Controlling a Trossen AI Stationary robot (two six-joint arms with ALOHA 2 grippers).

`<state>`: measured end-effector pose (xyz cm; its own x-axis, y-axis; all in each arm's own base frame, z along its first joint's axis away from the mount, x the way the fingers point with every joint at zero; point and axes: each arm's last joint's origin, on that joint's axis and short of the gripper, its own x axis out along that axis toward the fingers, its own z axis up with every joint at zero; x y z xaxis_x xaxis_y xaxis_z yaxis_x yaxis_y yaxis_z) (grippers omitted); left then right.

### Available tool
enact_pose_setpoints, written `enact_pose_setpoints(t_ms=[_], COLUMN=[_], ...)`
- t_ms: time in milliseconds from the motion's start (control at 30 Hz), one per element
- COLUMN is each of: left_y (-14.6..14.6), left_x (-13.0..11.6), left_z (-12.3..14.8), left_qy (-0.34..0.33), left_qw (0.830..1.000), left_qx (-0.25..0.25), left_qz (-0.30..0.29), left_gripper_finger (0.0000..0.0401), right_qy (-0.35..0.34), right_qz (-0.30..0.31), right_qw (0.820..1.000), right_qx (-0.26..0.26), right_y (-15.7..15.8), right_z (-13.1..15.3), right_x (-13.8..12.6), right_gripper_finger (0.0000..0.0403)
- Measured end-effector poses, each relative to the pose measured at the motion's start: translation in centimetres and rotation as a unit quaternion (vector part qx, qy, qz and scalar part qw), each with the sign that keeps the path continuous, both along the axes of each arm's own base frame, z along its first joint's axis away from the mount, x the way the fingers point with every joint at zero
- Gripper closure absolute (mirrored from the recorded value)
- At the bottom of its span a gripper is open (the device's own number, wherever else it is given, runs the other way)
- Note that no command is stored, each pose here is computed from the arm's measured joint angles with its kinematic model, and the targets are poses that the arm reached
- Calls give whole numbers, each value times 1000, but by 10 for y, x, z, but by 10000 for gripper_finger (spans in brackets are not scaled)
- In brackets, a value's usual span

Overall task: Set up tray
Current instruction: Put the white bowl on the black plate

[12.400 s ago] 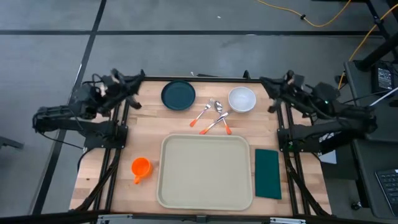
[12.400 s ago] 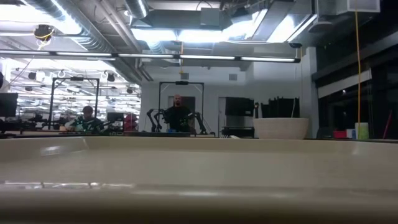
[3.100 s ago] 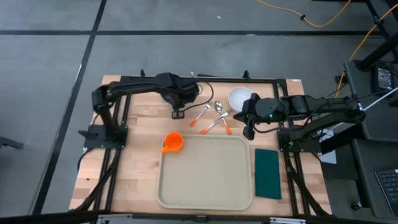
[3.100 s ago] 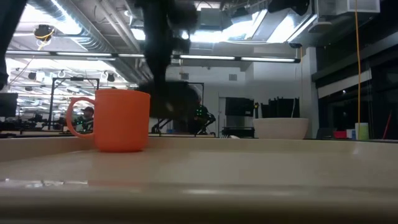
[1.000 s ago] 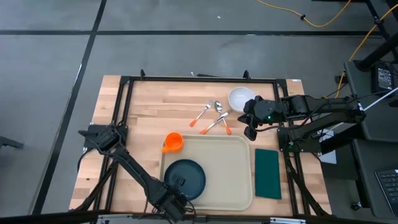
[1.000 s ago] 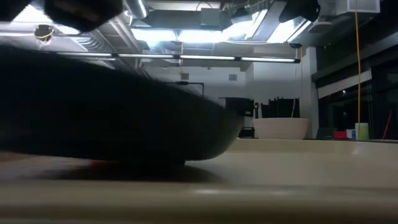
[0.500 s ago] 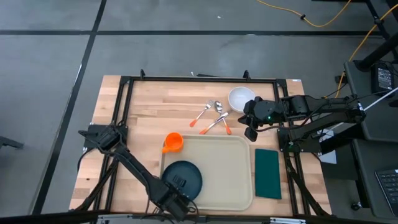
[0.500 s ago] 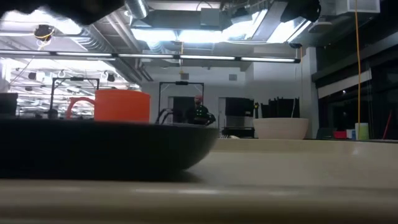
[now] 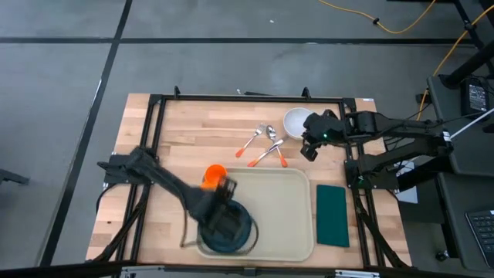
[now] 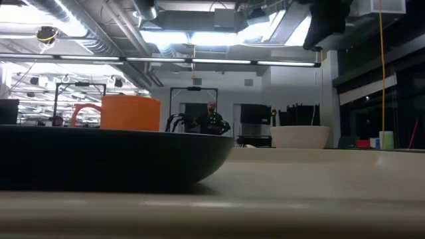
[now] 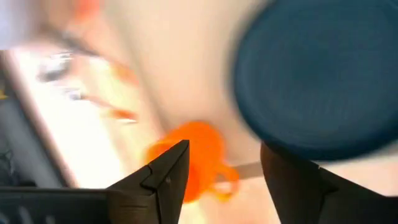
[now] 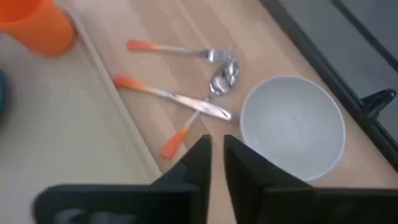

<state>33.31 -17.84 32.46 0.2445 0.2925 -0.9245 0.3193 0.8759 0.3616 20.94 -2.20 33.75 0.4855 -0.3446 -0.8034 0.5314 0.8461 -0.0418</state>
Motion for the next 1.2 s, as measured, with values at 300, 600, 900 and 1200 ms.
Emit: enact_pose_setpoints(t_ms=[300, 600, 900, 1200], left_y=[80, 111, 125, 133], left_x=[-29, -75, -105, -113], left_z=[83, 138, 158, 162], left_qy=[-204, -371, -396, -389], left_qw=[958, 891, 885, 888], left_qx=[-22, 10, 53, 66], left_qz=[200, 262, 239, 235], left_gripper_finger=[208, 211, 214, 214], right_qy=[116, 179, 197, 193], right_qz=[17, 8, -19, -42], right_qw=[993, 981, 973, 972], right_qx=[8, 75, 115, 124], right_y=[-51, -109, -128, -130], right_z=[-36, -95, -133, -145], right_x=[28, 57, 72, 80], right_gripper_finger=[174, 101, 100, 129])
